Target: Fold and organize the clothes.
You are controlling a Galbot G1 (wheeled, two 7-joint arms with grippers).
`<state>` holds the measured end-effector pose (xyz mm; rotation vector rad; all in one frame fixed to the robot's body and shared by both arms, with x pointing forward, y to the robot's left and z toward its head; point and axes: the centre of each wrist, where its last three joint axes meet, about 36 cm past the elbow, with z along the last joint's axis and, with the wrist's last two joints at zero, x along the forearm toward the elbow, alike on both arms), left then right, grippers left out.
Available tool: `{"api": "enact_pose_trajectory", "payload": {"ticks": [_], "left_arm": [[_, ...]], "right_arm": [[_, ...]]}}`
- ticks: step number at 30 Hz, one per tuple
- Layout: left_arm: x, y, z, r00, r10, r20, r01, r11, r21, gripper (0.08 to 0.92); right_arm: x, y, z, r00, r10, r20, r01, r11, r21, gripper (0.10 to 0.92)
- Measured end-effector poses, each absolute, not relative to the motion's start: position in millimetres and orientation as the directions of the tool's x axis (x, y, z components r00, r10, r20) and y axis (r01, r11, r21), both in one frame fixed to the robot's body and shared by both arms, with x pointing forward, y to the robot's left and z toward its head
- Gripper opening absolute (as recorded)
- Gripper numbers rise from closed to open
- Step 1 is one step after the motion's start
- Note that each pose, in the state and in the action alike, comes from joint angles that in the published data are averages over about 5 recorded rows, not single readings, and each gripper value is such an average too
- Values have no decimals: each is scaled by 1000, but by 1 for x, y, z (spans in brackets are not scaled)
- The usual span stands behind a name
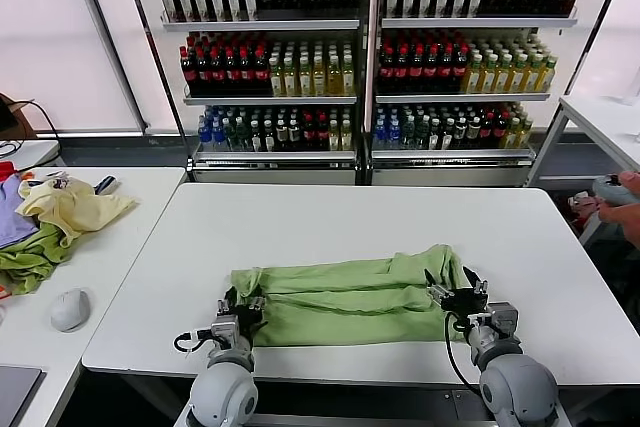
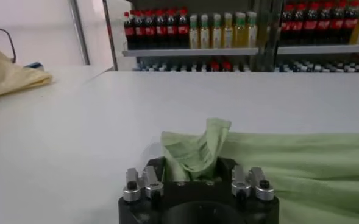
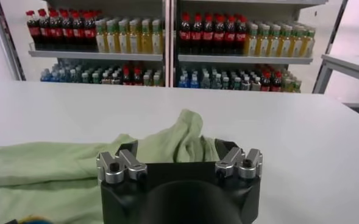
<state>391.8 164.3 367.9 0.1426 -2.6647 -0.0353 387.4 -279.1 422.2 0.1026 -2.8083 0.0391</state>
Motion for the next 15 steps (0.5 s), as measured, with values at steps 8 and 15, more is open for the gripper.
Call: {"api": "enact_pose_trajectory", "payload": {"ticks": [8,15], "left_arm": [[397,176,368,-880,-116,460,-112,993,34,263],[403,219,377,-881,-147,449,-147,989,35,136]], "right_arm": [[388,-278,422,-946,-66,318,-73,997,-10,823],[388,-276,426,-952,-71,299,-78,997,-13,823]]}}
